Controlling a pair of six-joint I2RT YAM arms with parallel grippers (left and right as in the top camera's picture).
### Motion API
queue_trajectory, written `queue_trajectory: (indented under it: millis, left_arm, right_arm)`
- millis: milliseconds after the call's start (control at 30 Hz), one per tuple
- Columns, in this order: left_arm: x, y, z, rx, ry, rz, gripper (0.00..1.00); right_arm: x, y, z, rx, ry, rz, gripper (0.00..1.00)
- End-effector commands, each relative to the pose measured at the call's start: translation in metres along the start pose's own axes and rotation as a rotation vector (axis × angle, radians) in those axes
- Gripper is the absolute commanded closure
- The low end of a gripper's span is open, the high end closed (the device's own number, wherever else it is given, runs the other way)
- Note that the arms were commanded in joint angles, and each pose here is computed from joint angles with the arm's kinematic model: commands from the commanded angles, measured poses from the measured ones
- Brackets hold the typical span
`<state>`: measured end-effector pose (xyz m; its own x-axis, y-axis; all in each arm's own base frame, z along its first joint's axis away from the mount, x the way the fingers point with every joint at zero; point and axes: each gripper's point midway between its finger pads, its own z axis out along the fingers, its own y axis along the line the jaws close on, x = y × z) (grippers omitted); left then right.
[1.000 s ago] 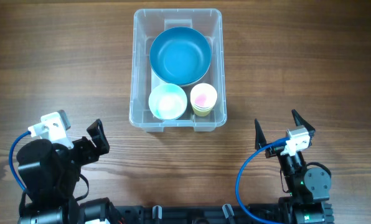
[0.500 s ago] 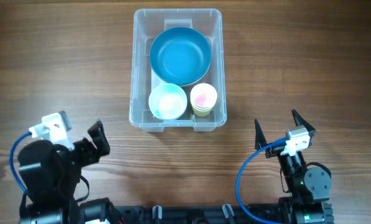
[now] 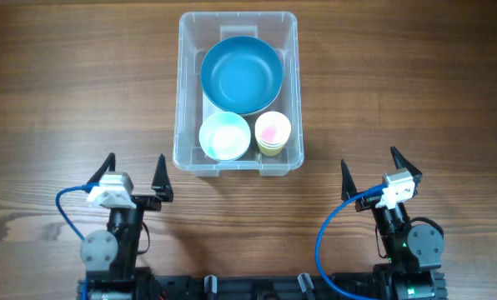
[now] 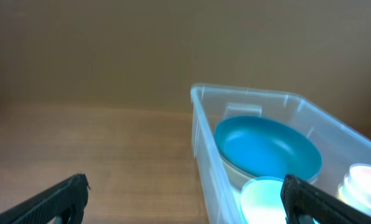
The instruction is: Pack container
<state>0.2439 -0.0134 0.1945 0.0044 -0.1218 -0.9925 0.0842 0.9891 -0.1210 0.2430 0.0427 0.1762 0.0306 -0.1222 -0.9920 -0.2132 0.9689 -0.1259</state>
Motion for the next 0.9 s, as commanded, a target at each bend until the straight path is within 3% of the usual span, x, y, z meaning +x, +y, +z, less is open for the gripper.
queue_trajectory:
  millis: [0, 100, 867]
  left_arm:
    - [0.023, 0.001, 0.002, 0.002, 0.029, 0.078, 0.0]
    - [0.037, 0.003, 0.001, -0.007, 0.087, 0.061, 0.0]
    - [0.036, 0.001, 0.001, 0.006, 0.082, 0.032, 0.0]
  right_arm:
    - [-0.002, 0.001, -0.001, -0.01, -0.012, -0.007, 0.0]
    - [-0.002, 0.001, -0.001, -0.01, -0.012, -0.007, 0.0]
    - [-0.002, 0.001, -0.001, -0.01, -0.012, -0.007, 0.0]
